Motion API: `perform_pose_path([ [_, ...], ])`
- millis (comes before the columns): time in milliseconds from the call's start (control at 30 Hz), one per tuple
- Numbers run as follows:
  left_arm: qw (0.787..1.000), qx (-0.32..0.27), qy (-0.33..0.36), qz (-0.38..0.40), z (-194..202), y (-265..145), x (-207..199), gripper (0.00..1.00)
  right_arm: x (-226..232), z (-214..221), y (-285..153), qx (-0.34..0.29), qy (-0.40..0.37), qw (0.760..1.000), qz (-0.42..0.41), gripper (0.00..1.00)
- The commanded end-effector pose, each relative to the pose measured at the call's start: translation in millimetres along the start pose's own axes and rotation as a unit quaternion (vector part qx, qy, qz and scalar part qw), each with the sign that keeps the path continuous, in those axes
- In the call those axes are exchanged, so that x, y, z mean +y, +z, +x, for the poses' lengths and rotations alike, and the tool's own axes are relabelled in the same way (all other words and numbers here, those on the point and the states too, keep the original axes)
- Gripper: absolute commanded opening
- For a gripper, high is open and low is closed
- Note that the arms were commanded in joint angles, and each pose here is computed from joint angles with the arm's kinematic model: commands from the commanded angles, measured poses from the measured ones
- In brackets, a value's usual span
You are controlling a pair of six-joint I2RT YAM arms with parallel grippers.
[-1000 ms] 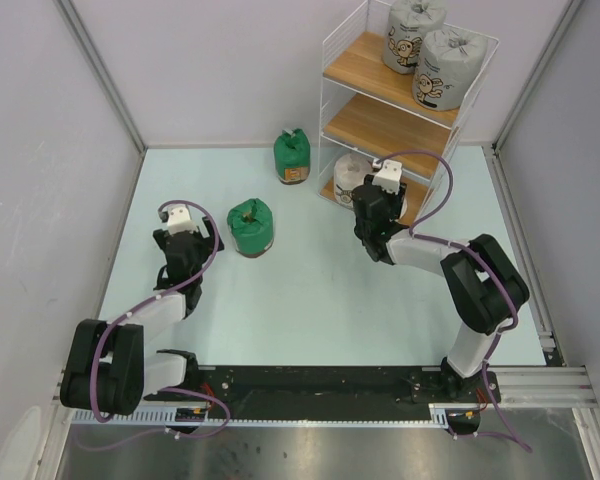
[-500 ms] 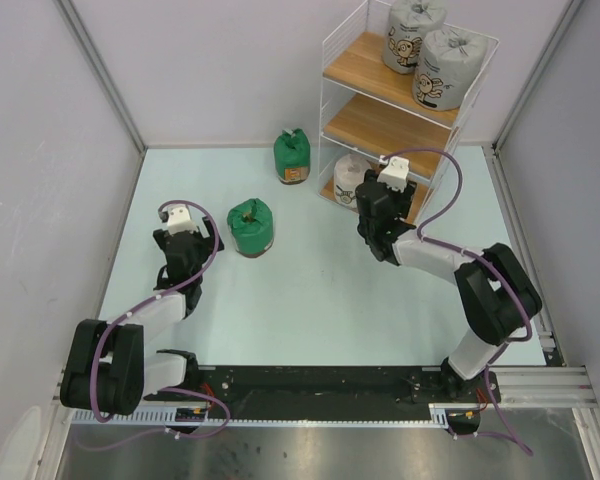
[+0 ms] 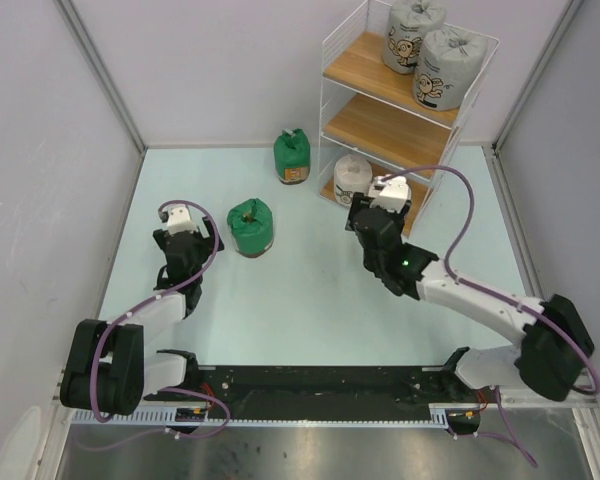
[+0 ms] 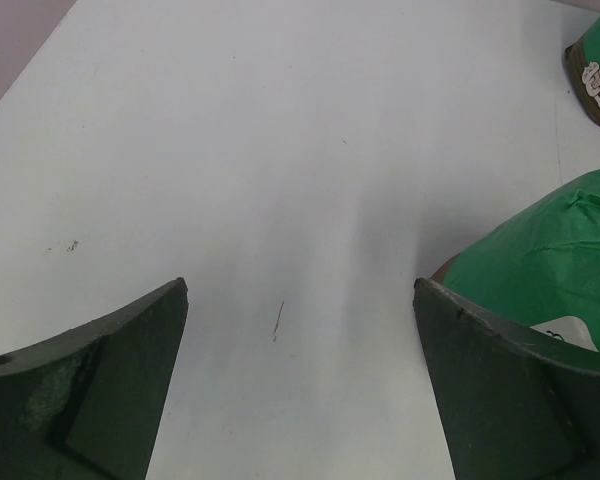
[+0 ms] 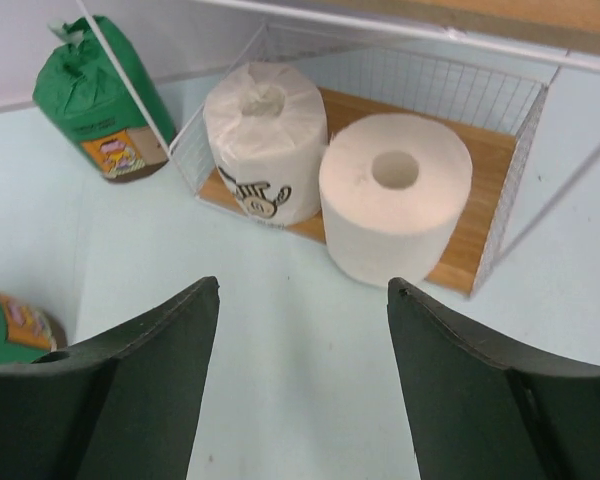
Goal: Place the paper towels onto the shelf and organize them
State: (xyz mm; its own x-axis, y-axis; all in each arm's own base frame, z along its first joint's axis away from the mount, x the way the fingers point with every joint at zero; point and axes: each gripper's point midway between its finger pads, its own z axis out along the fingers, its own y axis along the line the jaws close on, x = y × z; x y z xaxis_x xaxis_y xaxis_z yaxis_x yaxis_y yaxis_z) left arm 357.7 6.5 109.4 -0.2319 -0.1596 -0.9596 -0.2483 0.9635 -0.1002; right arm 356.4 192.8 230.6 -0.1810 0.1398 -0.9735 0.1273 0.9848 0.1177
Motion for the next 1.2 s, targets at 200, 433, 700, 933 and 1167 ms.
perform_pose_path([
  [200,0.999,-0.052,-0.015,0.008,-34,-5,-3,1.0,-25,64,-81,0.163,0.002,0.983,-0.088,0.73],
  [433,0.995,-0.084,-0.058,-0.016,-50,-27,10,1.0,-47,91,-144,0.219,0.01,0.971,-0.095,0.73],
  [700,0.991,-0.046,-0.127,0.002,-72,-62,-4,1.0,-59,82,-177,0.236,0.043,0.961,-0.136,0.72],
  [933,0.984,0.059,-0.121,0.116,-85,-88,-51,1.0,-64,90,-200,0.278,0.06,0.945,-0.162,0.7],
  [1167,0.981,0.056,-0.111,0.146,-110,-117,-55,1.0,-62,79,-214,0.285,0.099,0.933,-0.195,0.67],
])
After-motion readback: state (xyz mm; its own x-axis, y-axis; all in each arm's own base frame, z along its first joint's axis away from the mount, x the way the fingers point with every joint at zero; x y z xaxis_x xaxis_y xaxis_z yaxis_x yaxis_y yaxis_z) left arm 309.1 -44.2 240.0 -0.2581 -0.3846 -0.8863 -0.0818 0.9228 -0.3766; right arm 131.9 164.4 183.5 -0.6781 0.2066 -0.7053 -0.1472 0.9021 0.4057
